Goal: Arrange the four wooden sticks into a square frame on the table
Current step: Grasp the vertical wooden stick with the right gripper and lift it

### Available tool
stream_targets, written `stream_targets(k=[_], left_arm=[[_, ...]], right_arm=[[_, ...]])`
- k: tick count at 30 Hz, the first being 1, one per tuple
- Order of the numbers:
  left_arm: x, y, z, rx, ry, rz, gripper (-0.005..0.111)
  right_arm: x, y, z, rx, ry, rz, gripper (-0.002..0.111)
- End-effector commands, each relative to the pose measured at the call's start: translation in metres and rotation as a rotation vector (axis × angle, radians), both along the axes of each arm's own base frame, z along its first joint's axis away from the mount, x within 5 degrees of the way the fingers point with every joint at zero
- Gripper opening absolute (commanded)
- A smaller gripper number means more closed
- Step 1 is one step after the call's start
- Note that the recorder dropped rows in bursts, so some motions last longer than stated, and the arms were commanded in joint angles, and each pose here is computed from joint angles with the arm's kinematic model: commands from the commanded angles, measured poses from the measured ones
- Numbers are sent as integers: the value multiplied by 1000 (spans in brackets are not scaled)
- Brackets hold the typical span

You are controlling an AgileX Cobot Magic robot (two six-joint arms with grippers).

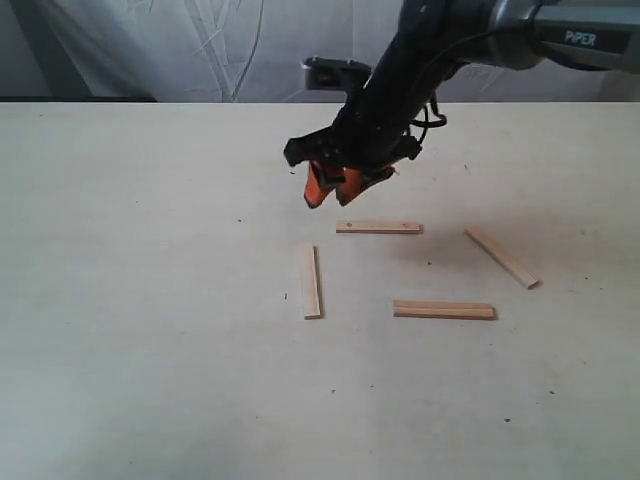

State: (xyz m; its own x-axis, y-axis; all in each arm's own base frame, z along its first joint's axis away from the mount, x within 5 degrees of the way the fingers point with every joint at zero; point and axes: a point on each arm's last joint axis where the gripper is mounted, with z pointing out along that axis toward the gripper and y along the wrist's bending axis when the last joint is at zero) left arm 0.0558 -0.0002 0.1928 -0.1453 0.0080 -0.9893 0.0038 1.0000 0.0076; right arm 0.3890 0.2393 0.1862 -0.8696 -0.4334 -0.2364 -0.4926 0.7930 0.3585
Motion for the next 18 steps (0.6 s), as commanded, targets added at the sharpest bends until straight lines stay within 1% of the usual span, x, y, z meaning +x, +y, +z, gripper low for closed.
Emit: stream_targets(k=[1, 3, 6, 8, 10, 16, 17, 18], left_arm=[[0, -1, -1, -6, -2, -8, 0], [0, -1, -1, -6, -2, -8, 0], [0, -1, -1, -6, -2, -8, 0], [0, -1, -1, -6, -2, -8, 0], [0, -1, -1, -6, -2, -8, 0], [0, -1, -1, -6, -2, -8, 0], [0, -1, -1, -6, -2, -8, 0], [0, -1, -1, -6, -2, -8, 0]], right_arm=[[-28, 33, -7, -236, -24, -91, 47], [-39, 48, -13, -302, -51, -124, 51], [-52, 67, -21, -300, -48, -117, 56], [-56, 73, -30, -317, -29, -157, 57], [-55, 73, -41, -336, -9, -197, 57], [-55, 71, -62, -389, 36, -208, 57], [-56, 71, -63, -393, 39, -207, 56], [-55, 70, -68, -410, 41, -202, 53]])
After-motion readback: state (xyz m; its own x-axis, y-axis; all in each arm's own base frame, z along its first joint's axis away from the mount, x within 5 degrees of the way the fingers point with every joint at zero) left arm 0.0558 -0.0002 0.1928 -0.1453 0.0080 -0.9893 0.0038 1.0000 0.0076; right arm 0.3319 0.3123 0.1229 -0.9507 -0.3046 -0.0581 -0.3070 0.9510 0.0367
